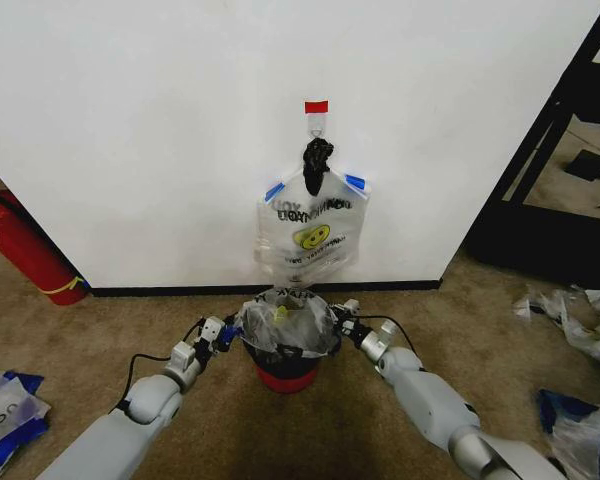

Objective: Pick up the garbage bag from the wall and place it over the trash bin.

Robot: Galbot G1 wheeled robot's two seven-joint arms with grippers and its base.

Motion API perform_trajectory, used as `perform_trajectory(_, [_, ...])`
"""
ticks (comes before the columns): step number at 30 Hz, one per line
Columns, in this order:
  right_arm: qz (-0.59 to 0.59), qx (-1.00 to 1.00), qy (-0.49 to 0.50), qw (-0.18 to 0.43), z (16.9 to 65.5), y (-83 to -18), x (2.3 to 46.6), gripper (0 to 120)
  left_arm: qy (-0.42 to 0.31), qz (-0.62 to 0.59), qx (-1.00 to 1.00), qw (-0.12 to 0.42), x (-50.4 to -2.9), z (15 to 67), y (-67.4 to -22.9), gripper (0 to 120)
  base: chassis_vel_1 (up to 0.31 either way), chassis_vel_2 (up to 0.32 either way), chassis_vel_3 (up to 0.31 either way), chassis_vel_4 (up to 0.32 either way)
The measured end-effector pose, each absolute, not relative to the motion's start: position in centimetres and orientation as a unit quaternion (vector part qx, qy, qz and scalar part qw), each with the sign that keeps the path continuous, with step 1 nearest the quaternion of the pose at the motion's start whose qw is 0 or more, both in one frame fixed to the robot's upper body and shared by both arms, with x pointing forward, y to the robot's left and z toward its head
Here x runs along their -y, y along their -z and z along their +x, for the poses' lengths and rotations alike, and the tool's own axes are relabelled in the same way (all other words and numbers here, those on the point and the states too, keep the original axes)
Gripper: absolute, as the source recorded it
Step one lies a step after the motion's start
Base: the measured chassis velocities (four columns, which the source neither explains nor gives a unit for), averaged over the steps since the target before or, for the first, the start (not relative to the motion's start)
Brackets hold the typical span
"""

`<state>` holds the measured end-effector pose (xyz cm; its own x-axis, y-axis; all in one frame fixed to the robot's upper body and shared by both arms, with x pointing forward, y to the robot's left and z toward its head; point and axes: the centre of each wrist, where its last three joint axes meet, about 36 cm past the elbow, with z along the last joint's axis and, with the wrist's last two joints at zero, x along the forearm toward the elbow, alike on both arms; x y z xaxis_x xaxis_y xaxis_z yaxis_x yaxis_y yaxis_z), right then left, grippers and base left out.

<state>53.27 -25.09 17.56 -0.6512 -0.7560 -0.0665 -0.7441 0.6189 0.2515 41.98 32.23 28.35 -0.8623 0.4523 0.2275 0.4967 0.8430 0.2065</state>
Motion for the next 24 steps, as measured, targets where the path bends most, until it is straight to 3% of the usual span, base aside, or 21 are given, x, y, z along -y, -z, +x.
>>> perform_trajectory(10, [0.425, 0.896, 0.122, 0.032, 52.0, -16.5, 26.4, 0, 0.163, -0.254, 0.951, 0.074, -32.7, 41.7, -26.7, 0, 0.000, 0.000, 0.000, 0.000])
perform_trajectory(20, [0.418, 0.900, 0.126, 0.005, 52.3, -17.2, 26.1, 0, 0.144, -0.245, 0.957, 0.057, -31.5, 41.1, -27.3, 0, 0.000, 0.000, 0.000, 0.000])
perform_trajectory(21, [0.418, 0.900, 0.126, 0.002, 52.3, -17.4, 26.2, 3, 0.142, -0.246, 0.957, 0.054, -31.4, 40.9, -27.4, 0, 0.000, 0.000, 0.000, 0.000])
perform_trajectory(24, [0.426, 0.898, 0.114, -0.010, 51.9, -18.5, 27.8, 18, 0.145, -0.249, 0.957, 0.037, -31.6, 39.9, -28.1, 15, 0.000, 0.000, 0.000, 0.000])
